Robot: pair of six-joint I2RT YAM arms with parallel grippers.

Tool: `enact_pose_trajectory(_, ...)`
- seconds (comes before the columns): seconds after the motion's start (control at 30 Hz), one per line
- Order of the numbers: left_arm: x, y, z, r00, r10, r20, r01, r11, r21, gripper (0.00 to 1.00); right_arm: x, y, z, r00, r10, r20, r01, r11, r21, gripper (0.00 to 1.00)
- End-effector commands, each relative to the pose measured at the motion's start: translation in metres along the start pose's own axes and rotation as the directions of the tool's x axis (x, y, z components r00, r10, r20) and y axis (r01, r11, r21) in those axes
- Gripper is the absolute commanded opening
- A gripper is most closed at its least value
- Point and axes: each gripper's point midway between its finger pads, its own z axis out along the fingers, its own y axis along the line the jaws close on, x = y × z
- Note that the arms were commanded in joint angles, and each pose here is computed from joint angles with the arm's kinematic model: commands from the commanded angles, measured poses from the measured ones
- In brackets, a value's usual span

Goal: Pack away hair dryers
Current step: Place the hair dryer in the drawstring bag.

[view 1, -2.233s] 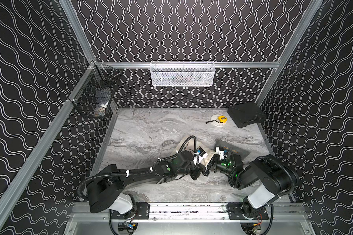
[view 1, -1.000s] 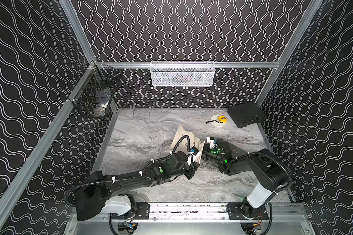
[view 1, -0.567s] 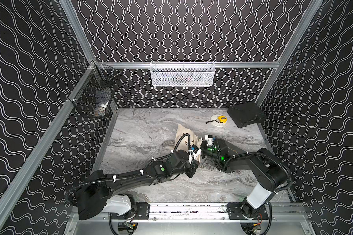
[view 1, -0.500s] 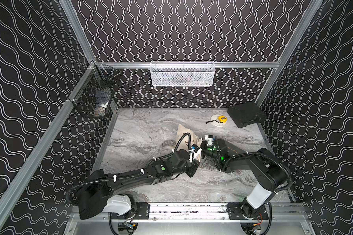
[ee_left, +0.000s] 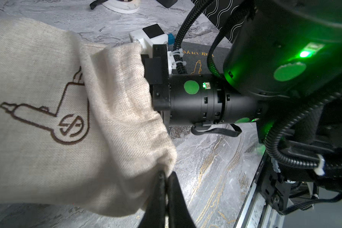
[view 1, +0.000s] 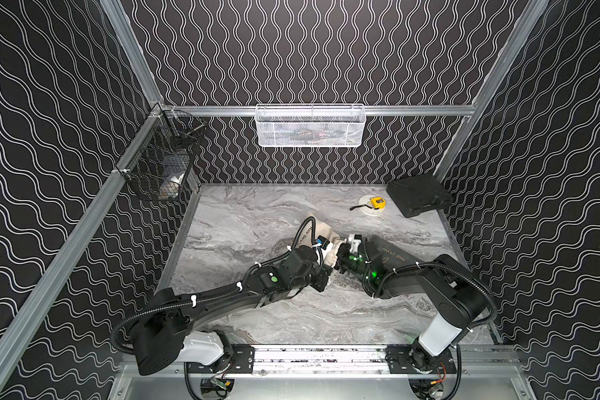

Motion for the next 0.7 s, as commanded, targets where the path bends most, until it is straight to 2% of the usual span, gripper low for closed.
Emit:
enact_pose_trajectory(0.0, -0.005, 0.007, 0.0, 0.999, -0.033, 0.02, 0.033, 0.999, -0.01, 0.0, 0.0, 0.017, 0.003, 1.0, -0.002, 0.01, 0.002, 0.998, -0.06, 0.21)
enact_pose_trajectory(0.13, -0.005, 0.016, 0.001, 0.999, -0.051, 0.017, 0.052, 0.998, -0.028, 0.0, 0.003, 0.013, 0.007, 1.0, 0.003, 0.003, -0.003, 0.999, -0.05, 0.33)
enact_pose_trajectory(0.2, -0.004, 0.02, 0.001, 0.998, -0.062, 0.012, 0.062, 0.997, -0.037, 0.0, 0.002, 0.01, 0.008, 1.0, 0.01, 0.01, -0.009, 0.999, -0.043, 0.44)
enact_pose_trajectory(0.33, -0.005, 0.027, 0.0, 0.997, -0.073, 0.015, 0.074, 0.996, -0.048, 0.0, 0.003, 0.005, 0.008, 1.0, 0.012, 0.008, -0.012, 1.0, -0.021, 0.52)
enact_pose_trajectory(0.6, -0.005, 0.044, -0.001, 0.995, -0.097, 0.014, 0.098, 0.992, -0.084, 0.0, 0.006, -0.006, 0.01, 1.0, 0.024, -0.011, -0.023, 0.999, 0.025, 0.58)
enact_pose_trajectory(0.67, -0.005, 0.049, -0.003, 0.995, -0.098, 0.013, 0.098, 0.99, -0.1, 0.0, 0.007, -0.009, 0.01, 1.0, 0.025, -0.018, -0.024, 0.999, 0.043, 0.62)
